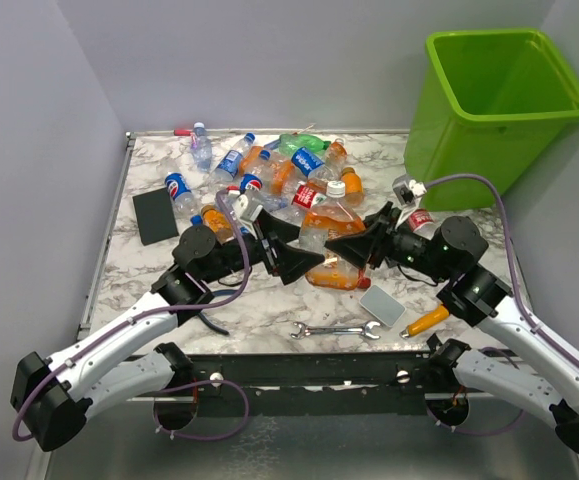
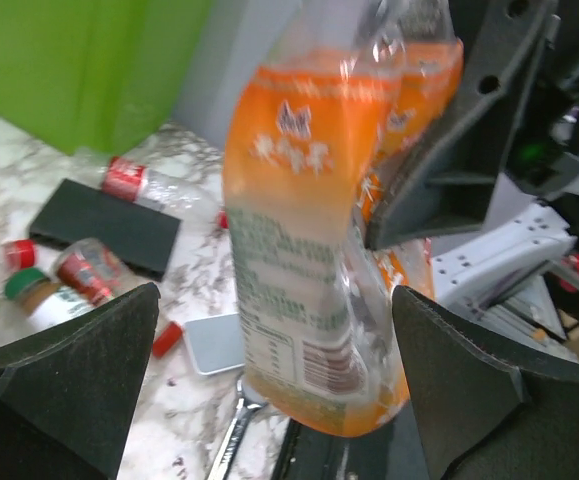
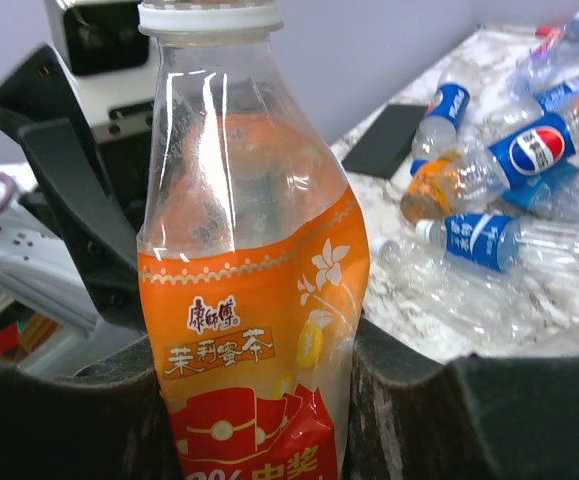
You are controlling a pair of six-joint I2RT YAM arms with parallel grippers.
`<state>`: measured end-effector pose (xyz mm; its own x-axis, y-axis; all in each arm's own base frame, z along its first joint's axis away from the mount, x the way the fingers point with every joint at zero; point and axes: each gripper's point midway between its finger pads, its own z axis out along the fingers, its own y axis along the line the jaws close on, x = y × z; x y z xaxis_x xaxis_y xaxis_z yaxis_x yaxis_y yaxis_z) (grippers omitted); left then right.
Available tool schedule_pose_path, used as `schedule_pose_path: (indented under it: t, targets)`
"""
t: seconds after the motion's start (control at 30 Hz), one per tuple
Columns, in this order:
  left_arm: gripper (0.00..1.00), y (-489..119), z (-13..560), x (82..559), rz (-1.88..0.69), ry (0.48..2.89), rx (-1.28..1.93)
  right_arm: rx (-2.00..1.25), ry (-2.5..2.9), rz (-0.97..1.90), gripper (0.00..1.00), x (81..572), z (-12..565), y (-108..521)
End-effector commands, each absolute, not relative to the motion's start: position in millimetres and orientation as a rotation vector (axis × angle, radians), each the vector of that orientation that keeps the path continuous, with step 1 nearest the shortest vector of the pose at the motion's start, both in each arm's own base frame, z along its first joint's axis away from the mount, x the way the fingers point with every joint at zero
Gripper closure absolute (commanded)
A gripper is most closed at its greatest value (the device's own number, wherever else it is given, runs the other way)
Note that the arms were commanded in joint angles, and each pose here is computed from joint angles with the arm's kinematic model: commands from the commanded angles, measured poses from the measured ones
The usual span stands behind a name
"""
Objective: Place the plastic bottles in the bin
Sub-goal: Pick up the plastic bottle at the center of the board.
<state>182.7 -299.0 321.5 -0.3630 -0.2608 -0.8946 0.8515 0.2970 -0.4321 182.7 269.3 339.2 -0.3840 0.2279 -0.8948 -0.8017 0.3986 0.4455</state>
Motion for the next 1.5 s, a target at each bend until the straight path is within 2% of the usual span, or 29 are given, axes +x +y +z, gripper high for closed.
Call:
schedule_pose_path:
  t: [0.0, 0.1, 0.17, 0.27, 0.33, 0.37, 0.43, 0.47, 0.57, 0.6, 0.73, 0.87, 0.93, 1.2, 1.33, 1.47]
  targets:
    - [0.01, -310.8, 340.2, 151.7, -1.532, 1.387, 0.662, -0.438, 1.383, 1.303, 0.58, 181.8, 385.9, 269.2]
    - [0.01, -316.4, 341.0, 145.4, -1.587, 1.386, 0.702, -0.408, 1.340, 1.348, 0.59, 179.0, 389.4, 268.6]
    - [0.05, -319.9, 339.4, 144.7, -1.614, 1.392, 0.710, -0.411, 1.321, 1.371, 0.59, 177.1, 390.4, 270.3]
    - [0.19, -325.0, 337.3, 144.9, -1.647, 1.405, 0.716, -0.419, 1.321, 1.385, 0.58, 176.3, 388.7, 272.7]
    - [0.33, -327.5, 336.8, 145.3, -1.660, 1.411, 0.723, -0.415, 1.340, 1.381, 0.56, 177.5, 385.4, 272.9]
    - [0.40, -328.2, 335.5, 145.8, -1.661, 1.415, 0.725, -0.412, 1.352, 1.374, 0.51, 178.3, 384.6, 272.6]
    - [0.54, -328.1, 334.8, 147.2, -1.653, 1.414, 0.720, -0.411, 1.384, 1.354, 0.27, 179.9, 382.6, 271.7]
    - [0.59, -327.7, 334.4, 148.2, -1.646, 1.414, 0.713, -0.412, 1.399, 1.338, 0.18, 180.9, 382.2, 270.6]
    - [0.64, -325.7, 334.2, 150.5, -1.625, 1.407, 0.697, -0.424, 1.429, 1.287, 0.01, 180.8, 385.3, 265.3]
    - [0.66, -325.2, 333.4, 151.6, -1.618, 1.407, 0.691, -0.429, 1.439, 1.268, 0.00, 180.4, 386.2, 262.6]
    - [0.74, -324.5, 326.6, 155.5, -1.584, 1.422, 0.686, -0.408, 1.469, 1.147, 0.00, 185.5, 406.2, 246.2]
    - [0.86, -322.9, 317.2, 159.0, -1.524, 1.432, 0.710, -0.330, 1.543, 0.985, 0.00, 207.1, 424.5, 230.1]
    - [0.88, -320.5, 313.7, 162.4, -1.478, 1.434, 0.712, -0.313, 1.607, 0.929, 0.02, 219.0, 426.5, 230.8]
    - [0.97, -314.2, 306.0, 174.0, -1.345, 1.451, 0.723, -0.387, 1.730, 0.969, 0.09, 228.0, 417.1, 258.9]
    - [1.00, -314.3, 305.8, 174.6, -1.339, 1.457, 0.727, -0.393, 1.768, 0.983, 0.18, 229.7, 407.2, 265.0]
    - [1.00, -314.7, 305.9, 174.2, -1.338, 1.457, 0.734, -0.385, 1.786, 0.994, 0.35, 231.3, 402.2, 268.3]
